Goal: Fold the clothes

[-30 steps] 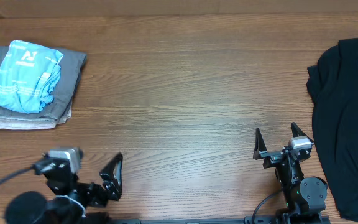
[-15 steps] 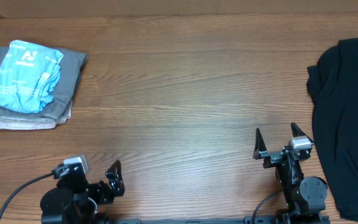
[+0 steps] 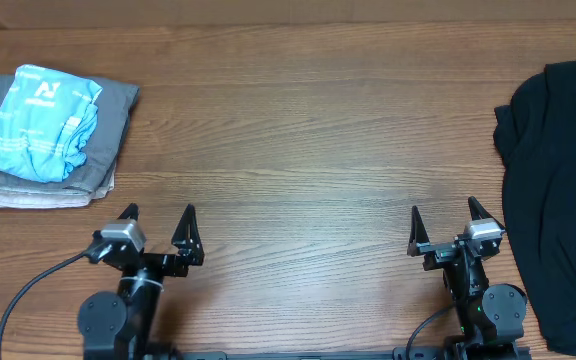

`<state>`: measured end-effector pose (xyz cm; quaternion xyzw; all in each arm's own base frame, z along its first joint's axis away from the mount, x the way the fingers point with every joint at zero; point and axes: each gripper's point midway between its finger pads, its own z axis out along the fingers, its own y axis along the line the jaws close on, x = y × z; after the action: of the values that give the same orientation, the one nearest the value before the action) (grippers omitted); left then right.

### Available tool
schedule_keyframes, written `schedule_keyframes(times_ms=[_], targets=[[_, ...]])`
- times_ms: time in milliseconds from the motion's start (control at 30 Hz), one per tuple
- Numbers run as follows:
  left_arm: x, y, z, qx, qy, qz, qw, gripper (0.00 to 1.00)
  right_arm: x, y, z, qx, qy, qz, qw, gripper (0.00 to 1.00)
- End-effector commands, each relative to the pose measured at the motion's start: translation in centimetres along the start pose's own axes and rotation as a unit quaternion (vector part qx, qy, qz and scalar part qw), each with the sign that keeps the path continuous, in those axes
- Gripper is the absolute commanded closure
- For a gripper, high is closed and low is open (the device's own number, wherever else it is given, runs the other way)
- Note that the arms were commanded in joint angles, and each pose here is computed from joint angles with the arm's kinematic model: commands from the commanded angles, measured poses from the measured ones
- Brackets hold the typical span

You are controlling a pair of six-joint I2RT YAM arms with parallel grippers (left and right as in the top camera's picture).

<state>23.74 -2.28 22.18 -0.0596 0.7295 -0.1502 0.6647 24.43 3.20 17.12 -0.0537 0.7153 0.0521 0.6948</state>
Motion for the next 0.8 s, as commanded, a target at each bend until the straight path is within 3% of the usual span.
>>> schedule_keyframes(times_ms=[0, 367, 767], targets=[[1.8, 0.7, 0.7, -0.002, -0.002, 0.005, 1.000, 0.00, 0.1, -0.2, 0.0, 0.006, -0.004, -0.002, 1.000, 0.00], [7.0, 2.8, 1.5, -0.026, 0.018, 0.009, 0.999, 0.00, 0.1, -0.2, 0.0, 0.006, -0.004, -0.002, 1.000, 0.00], [6.3, 1.4, 1.2, -0.003, 0.000, 0.210, 0.978, 0.00, 0.1, -0.2, 0.0, 0.006, -0.004, -0.002, 1.000, 0.00]])
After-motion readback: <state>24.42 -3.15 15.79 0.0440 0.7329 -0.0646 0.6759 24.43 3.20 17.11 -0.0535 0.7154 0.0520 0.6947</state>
